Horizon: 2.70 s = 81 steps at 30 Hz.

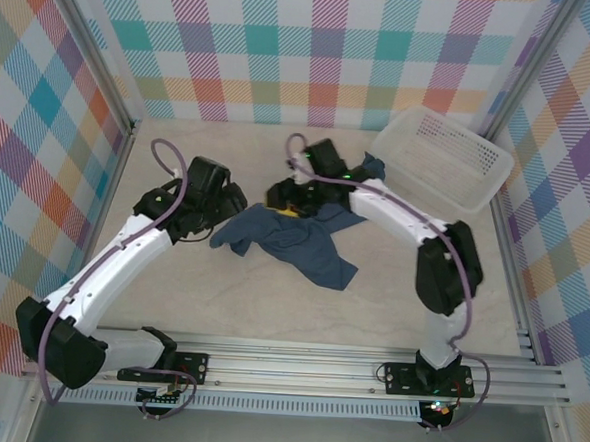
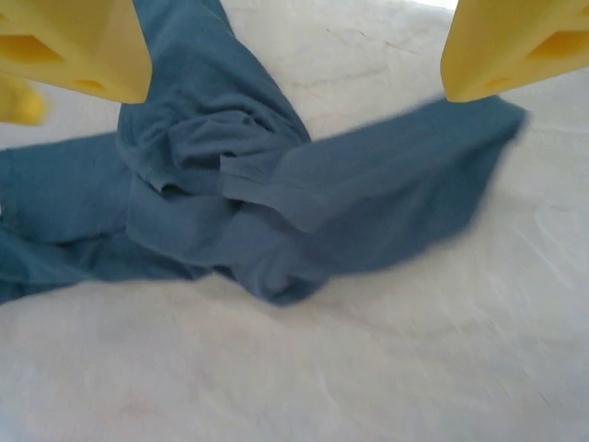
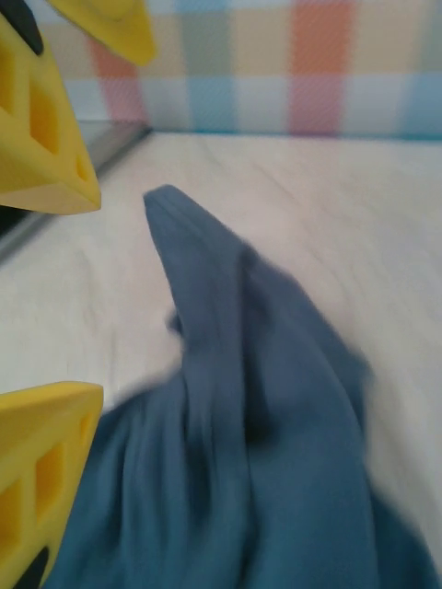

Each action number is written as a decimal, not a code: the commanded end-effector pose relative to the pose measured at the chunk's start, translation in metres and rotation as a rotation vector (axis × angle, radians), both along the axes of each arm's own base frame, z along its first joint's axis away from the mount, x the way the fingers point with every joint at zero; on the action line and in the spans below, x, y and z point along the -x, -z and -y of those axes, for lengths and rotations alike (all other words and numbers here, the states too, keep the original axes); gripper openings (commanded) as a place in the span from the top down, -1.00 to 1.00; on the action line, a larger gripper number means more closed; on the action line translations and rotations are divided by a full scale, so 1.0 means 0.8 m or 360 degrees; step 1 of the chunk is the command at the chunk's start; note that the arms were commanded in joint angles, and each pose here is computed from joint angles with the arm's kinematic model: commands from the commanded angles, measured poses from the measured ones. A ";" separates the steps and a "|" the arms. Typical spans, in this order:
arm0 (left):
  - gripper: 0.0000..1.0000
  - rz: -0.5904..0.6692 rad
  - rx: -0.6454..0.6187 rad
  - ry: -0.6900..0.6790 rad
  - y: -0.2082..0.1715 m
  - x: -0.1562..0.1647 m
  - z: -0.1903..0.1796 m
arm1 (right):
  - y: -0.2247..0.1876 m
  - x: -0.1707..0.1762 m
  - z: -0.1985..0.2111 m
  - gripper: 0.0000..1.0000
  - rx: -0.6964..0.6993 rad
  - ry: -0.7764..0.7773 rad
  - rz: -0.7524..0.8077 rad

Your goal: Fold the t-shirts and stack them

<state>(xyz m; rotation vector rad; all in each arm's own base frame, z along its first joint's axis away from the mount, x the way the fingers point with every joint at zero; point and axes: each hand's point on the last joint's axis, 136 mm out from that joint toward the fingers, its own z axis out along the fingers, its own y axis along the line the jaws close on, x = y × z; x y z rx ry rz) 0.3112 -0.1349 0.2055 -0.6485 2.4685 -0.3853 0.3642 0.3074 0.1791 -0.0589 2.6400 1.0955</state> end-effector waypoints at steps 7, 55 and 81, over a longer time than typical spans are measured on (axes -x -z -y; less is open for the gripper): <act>-0.63 -0.0265 0.0090 0.0360 0.065 -0.028 0.174 | 0.065 -0.036 0.184 0.08 0.0447 0.0593 -0.0050; 1.00 -0.0092 0.0058 -0.0070 0.014 0.003 0.051 | 0.153 -0.039 0.206 -0.11 0.0537 0.0627 -0.0189; 1.00 0.0518 0.0338 -0.0328 -0.164 0.009 -0.066 | 0.062 -0.046 0.194 1.00 0.0438 0.0818 0.0034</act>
